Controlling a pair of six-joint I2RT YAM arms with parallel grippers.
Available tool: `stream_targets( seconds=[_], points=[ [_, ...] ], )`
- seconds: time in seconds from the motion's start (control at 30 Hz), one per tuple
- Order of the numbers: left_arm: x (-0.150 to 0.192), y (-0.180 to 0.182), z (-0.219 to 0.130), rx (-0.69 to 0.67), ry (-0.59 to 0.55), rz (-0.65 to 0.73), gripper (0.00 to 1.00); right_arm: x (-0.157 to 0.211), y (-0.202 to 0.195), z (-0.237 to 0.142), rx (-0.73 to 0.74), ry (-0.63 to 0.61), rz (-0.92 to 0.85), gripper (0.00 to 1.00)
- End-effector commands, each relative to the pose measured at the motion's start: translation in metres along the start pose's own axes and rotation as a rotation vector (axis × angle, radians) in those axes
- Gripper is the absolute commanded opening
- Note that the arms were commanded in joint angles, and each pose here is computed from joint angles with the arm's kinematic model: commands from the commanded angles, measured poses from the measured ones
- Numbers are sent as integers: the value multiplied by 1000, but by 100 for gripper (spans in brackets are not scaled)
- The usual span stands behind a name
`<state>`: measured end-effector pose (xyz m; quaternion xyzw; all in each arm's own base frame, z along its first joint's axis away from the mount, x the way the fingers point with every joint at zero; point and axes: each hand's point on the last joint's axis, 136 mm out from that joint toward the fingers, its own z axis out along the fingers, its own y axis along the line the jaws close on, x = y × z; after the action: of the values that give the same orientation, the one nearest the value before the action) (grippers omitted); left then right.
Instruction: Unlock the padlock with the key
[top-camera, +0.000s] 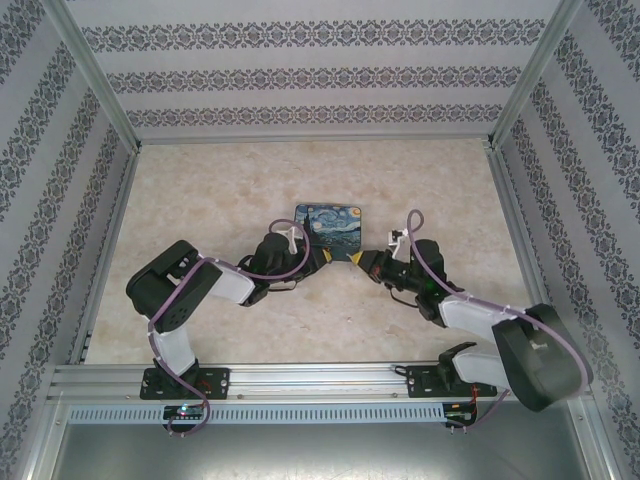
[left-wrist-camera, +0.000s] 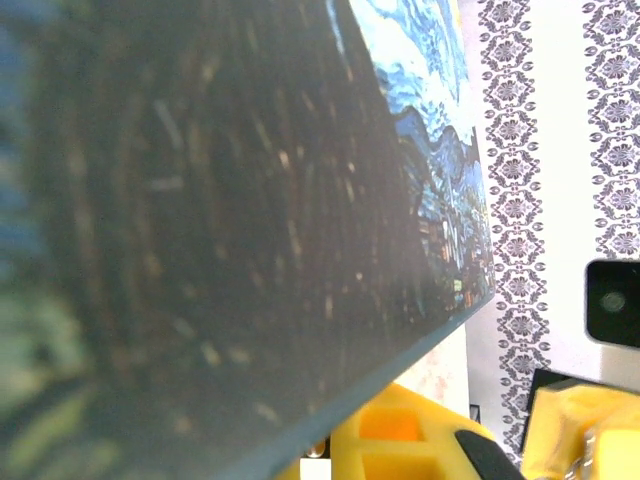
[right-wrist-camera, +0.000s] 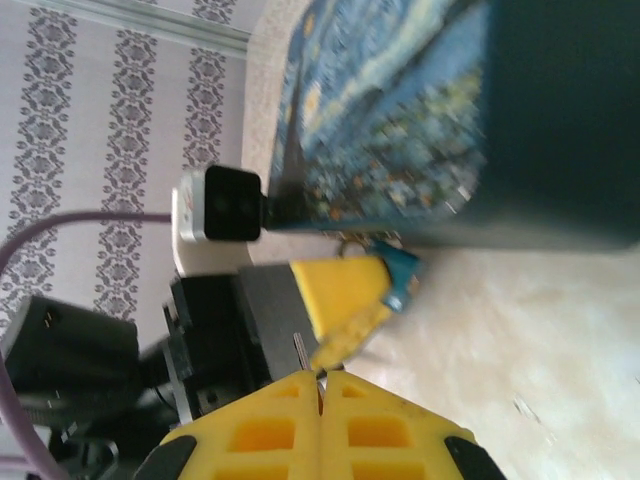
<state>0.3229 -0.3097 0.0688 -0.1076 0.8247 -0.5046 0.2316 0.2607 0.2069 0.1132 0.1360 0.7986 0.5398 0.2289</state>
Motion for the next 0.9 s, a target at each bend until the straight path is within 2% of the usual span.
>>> stream_targets(
  seconds=[0.0,0.4,0.87],
  points=[
    [-11,-23,-3,82,0,-12,0,10,-13,-6,40,-7,6,0],
    [-15,-38,-5,193,12,-97,0,17,-17,15,41,13,28,0],
    [-15,-41,-6,211,15,-113,0,4,-14,33,42,-20,42,0]
  ],
)
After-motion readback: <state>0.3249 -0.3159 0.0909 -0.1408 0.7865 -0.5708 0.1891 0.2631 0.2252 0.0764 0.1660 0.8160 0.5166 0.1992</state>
